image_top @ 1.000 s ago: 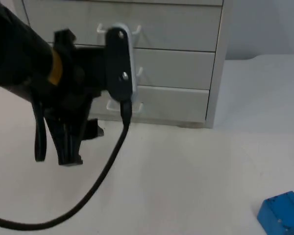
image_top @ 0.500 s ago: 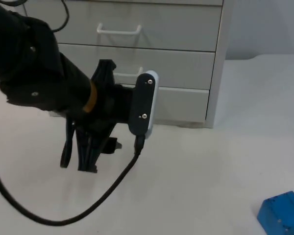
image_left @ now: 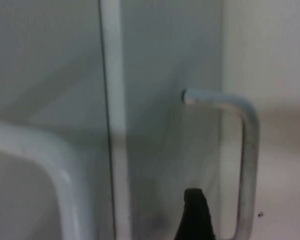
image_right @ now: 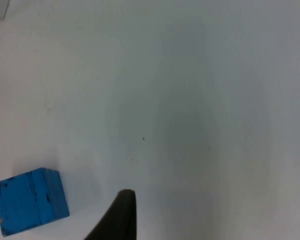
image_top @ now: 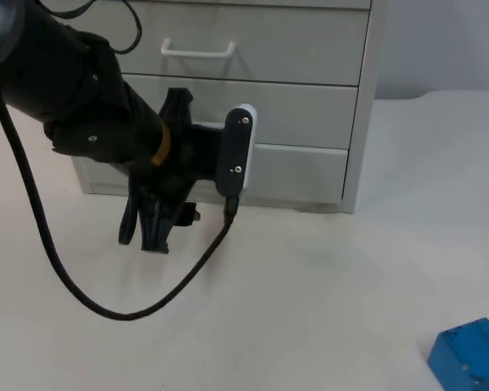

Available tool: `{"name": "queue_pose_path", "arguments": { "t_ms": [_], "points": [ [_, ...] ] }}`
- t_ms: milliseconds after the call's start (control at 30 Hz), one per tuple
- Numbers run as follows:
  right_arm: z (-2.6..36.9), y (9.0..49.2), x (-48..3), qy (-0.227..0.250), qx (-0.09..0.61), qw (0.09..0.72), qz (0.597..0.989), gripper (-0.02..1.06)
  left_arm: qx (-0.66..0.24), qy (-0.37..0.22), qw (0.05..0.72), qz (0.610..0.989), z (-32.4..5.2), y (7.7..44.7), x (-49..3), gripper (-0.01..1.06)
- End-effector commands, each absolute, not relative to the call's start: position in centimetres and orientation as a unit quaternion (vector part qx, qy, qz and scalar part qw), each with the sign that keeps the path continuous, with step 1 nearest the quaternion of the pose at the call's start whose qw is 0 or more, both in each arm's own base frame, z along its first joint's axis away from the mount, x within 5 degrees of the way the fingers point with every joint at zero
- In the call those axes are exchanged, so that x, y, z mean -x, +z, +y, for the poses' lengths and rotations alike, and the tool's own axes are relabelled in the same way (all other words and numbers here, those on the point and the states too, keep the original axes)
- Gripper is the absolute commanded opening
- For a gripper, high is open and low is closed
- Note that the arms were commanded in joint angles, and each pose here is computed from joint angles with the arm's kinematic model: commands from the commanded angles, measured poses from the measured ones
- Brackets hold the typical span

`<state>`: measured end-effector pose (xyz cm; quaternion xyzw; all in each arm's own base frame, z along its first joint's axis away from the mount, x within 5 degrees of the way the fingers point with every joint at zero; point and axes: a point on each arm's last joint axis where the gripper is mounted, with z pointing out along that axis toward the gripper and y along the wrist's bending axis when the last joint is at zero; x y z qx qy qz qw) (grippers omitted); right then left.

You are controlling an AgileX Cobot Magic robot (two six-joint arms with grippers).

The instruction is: Open the drawer with the left hand, place the block into the drawer with the right hand, then close the drawer with the left hand.

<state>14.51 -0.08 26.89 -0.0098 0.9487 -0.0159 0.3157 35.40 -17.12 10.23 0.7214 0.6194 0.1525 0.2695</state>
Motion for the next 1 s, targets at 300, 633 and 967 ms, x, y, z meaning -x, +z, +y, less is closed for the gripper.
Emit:
{"name": "queue_pose_path", "arguments": {
  "t_ms": [300, 633, 967],
  "points": [
    [-0.1, 27.2, -14.6, -0.013, 0.008, 0.328, 0.945, 1.04, -0.72, 0.147, 0.288, 0.615, -17.3, 10.0, -36.3, 0.42],
    [0.0, 27.2, -14.6, -0.005, 0.004, 0.329, 0.944, 1.04, -0.719, 0.151, 0.273, 0.621, -17.0, 9.6, -36.2, 0.0],
    [0.0, 27.2, -14.6, -0.004, 0.004, 0.329, 0.944, 1.04, -0.705, 0.151, 0.183, 0.668, -17.5, 8.1, -33.3, 0.0]
  ]
}}
